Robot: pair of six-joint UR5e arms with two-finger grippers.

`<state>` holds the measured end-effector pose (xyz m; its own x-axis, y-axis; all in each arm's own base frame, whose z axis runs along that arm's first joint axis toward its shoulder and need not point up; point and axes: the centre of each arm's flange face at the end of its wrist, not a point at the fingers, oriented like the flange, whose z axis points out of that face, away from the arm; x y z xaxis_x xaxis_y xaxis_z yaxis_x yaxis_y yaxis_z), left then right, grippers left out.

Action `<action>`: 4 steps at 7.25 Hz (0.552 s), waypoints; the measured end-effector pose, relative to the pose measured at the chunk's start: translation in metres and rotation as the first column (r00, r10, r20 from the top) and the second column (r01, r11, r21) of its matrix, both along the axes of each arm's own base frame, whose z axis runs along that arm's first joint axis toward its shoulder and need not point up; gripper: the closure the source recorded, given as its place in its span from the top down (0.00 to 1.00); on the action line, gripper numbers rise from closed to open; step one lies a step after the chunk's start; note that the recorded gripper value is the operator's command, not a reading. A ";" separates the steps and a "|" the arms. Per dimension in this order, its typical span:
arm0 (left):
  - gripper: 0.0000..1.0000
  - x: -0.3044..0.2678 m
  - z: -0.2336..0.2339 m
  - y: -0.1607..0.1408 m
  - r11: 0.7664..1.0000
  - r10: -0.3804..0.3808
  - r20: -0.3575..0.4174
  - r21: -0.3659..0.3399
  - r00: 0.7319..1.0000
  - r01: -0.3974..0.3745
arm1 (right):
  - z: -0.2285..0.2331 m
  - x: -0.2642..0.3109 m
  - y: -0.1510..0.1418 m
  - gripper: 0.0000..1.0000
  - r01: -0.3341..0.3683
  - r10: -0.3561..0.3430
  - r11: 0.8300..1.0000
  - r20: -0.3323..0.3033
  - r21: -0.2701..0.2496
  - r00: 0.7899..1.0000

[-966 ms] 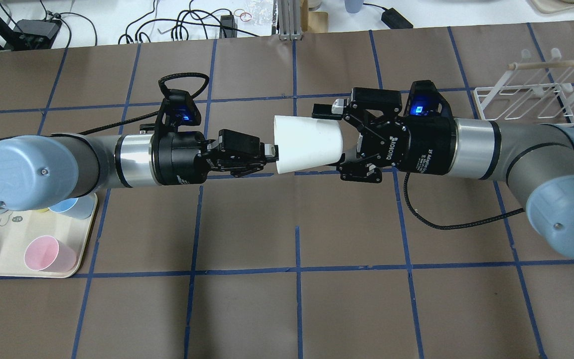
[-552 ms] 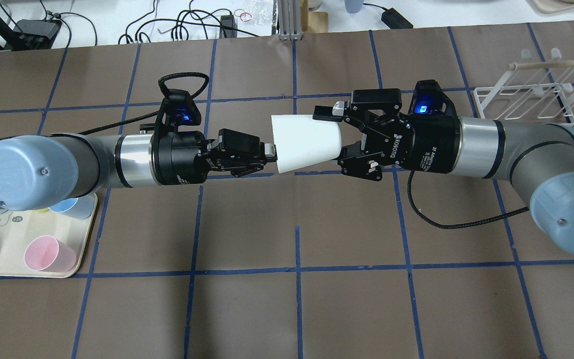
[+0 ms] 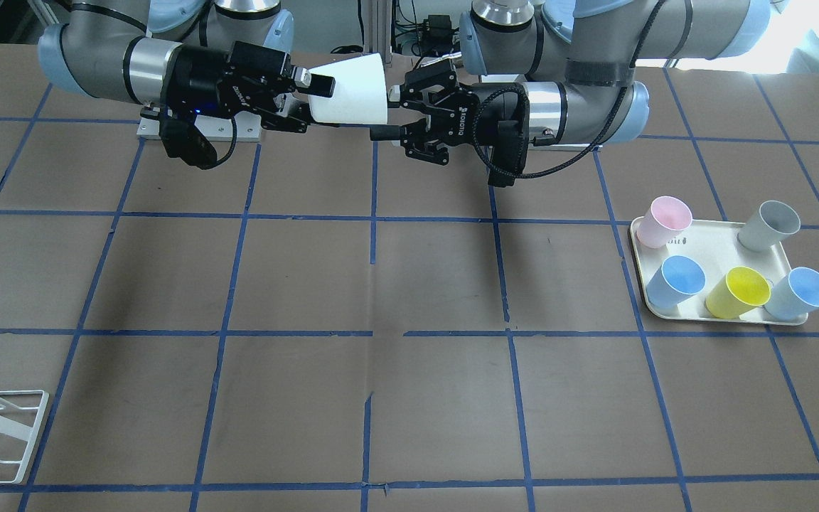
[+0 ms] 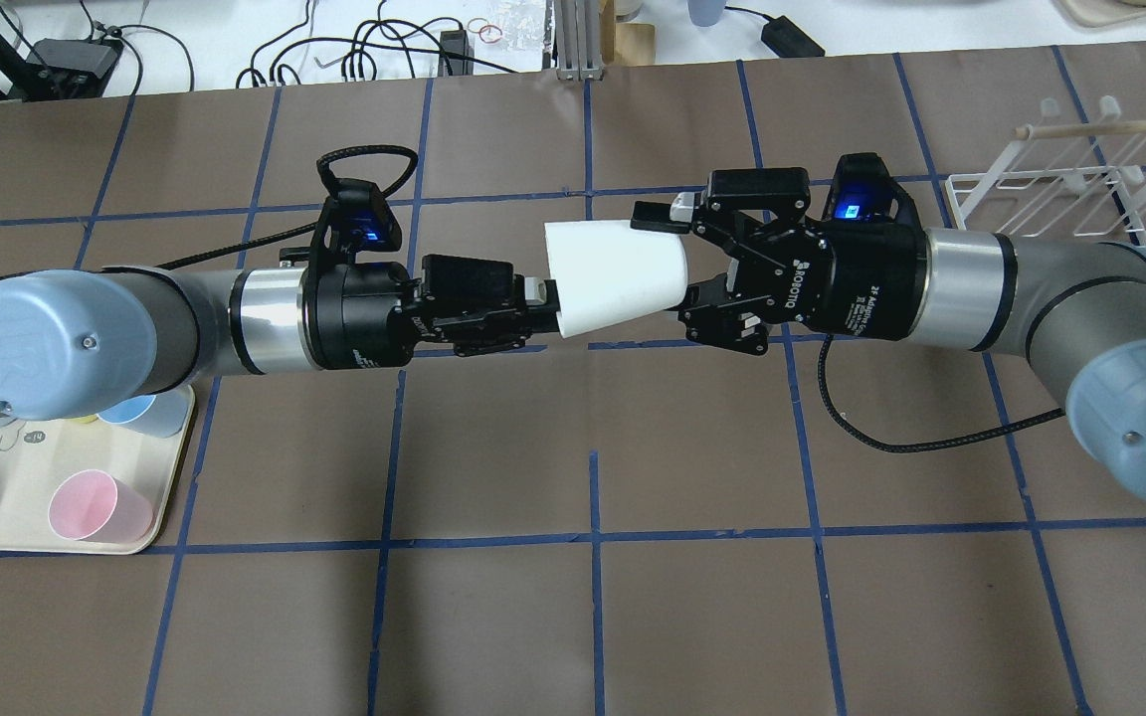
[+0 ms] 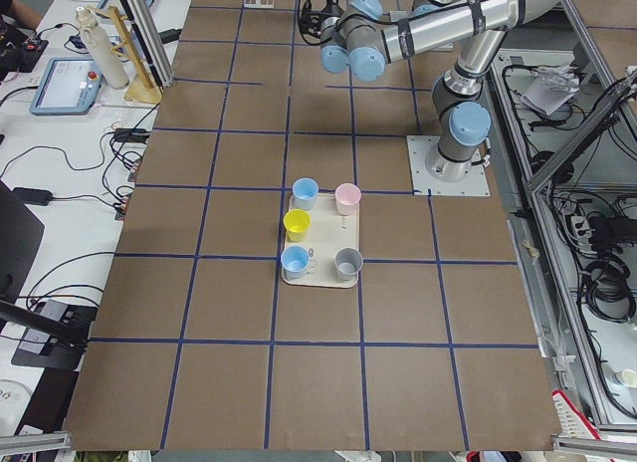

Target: Transfer IKEA cup to right arm and place on rack

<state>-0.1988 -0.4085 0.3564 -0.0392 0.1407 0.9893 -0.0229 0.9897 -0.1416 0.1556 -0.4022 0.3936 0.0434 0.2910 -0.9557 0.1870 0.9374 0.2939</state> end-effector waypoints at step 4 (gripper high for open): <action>0.92 0.005 0.007 -0.005 0.998 0.005 0.006 0.061 1.000 -0.005 | 0.029 -0.089 -0.027 0.26 0.056 -0.061 0.998 -0.259 -0.025 0.964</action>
<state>-0.1937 -0.4139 0.3630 -0.0454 0.0797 0.9958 -0.0274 0.9963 -0.0810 0.0663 -0.4290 0.4226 -0.1903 0.2786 -0.9414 0.3094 0.9270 0.2119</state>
